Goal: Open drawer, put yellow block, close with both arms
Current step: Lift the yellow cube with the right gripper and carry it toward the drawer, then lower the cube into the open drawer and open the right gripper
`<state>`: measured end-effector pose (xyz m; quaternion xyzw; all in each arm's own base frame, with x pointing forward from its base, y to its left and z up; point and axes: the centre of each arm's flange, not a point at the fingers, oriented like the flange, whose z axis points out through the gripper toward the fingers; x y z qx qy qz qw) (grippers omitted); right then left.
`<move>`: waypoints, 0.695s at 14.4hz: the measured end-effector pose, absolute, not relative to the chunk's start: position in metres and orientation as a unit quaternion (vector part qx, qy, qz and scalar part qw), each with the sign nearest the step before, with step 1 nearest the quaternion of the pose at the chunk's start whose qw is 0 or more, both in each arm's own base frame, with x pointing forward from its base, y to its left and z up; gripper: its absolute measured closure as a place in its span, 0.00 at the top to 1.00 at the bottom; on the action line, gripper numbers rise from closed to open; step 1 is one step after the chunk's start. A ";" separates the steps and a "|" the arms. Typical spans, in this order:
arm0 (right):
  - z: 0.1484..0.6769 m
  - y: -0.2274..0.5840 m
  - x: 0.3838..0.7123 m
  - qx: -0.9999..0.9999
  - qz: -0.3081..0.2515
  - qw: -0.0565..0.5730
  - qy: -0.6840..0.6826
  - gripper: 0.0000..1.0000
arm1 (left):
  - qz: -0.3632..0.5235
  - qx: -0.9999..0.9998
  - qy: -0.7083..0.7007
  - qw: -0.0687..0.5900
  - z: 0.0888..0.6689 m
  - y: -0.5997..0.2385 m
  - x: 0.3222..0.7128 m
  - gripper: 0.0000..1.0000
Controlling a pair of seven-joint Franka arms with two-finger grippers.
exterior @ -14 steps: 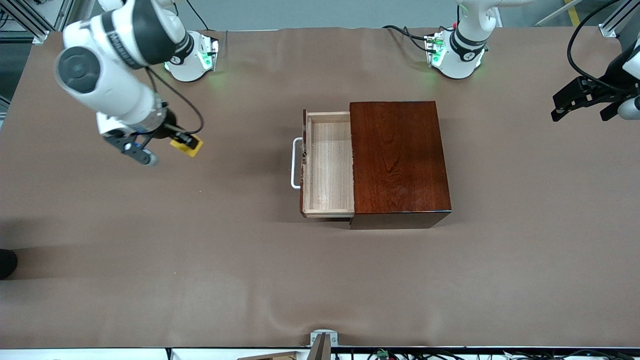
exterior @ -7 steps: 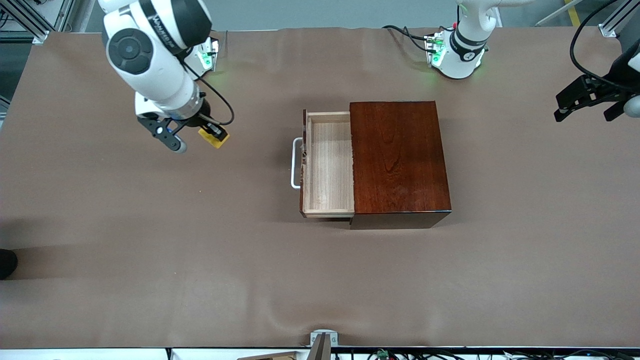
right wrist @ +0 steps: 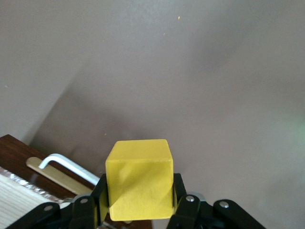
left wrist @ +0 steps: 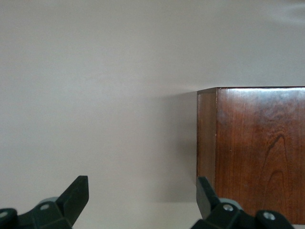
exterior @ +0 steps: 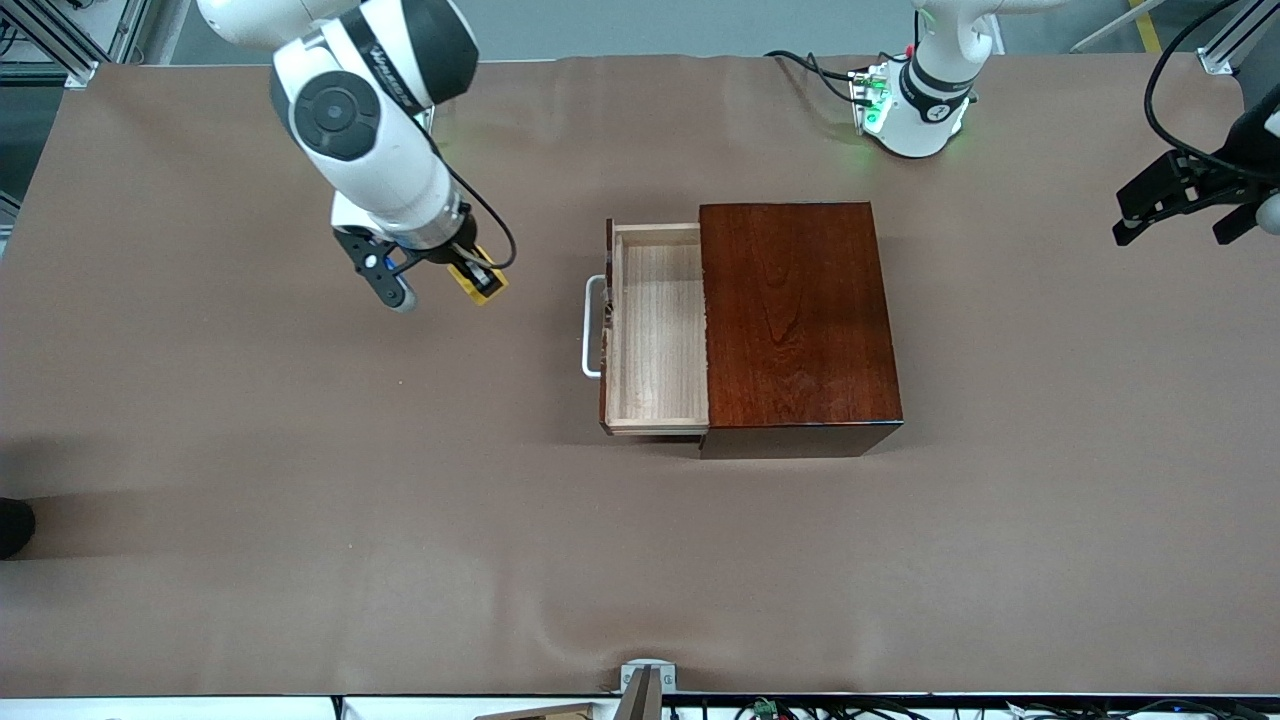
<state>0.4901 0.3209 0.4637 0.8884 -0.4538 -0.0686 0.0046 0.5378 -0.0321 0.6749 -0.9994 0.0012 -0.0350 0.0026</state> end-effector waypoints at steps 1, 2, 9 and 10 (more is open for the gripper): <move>0.462 0.332 0.491 0.882 -0.067 0.005 -0.467 0.55 | -0.033 -0.999 0.001 0.003 0.673 -0.032 0.539 1.00; 0.461 0.344 0.492 0.876 -0.065 0.005 -0.478 0.55 | -0.032 -0.999 0.001 0.003 0.671 -0.032 0.540 1.00; 0.445 0.408 0.498 0.815 -0.080 -0.029 -0.573 0.55 | -0.031 -1.000 0.002 0.000 0.645 -0.033 0.565 1.00; 0.442 0.414 0.499 0.805 -0.079 -0.033 -0.587 0.55 | -0.029 -1.000 0.002 0.000 0.642 -0.032 0.566 1.00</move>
